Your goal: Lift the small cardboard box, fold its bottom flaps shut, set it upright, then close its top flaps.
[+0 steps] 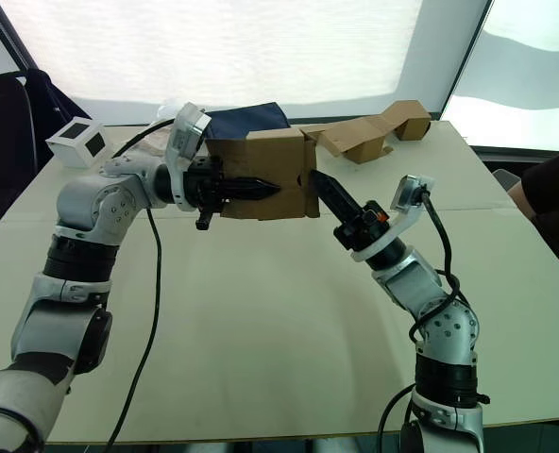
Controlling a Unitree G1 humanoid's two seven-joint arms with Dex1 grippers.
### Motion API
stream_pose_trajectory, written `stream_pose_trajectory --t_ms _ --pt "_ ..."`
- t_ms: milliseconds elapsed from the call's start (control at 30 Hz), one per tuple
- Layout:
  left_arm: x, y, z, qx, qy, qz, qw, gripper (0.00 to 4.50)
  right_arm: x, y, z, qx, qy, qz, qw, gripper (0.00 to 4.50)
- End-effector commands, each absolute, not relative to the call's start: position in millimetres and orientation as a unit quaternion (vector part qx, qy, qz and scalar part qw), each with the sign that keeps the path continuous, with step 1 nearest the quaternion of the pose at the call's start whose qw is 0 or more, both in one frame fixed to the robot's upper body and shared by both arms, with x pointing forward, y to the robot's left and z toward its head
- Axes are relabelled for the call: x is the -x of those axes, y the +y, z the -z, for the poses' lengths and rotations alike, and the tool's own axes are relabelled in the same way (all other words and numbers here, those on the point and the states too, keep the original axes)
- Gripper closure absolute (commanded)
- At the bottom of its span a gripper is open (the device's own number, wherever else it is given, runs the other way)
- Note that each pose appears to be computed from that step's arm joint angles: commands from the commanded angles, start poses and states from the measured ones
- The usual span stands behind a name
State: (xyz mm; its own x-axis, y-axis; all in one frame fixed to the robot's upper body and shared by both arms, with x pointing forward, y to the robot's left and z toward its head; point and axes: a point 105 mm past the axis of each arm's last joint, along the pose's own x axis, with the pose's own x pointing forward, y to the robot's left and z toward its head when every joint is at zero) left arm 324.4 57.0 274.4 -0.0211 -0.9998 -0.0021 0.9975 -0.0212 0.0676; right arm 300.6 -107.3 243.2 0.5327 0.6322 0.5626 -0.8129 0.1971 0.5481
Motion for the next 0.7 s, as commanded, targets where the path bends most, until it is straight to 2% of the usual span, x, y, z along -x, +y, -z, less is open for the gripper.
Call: stream_pose_trajectory --t_ms 33,433,700 --pt "-320 54 -284 -0.037 -0.049 0.718 0.693 4.5 -288 -95 -258 -0.428 -0.127 -0.498 0.743 3.7" --pt "-322 51 -285 -0.033 -0.054 0.714 0.697 4.5 -279 -75 -256 -0.454 -0.111 -0.514 0.719 3.7" --pt "-321 59 -292 -0.025 -0.054 0.713 0.699 4.5 -276 -116 -261 -0.425 -0.134 -0.485 0.752 3.7"
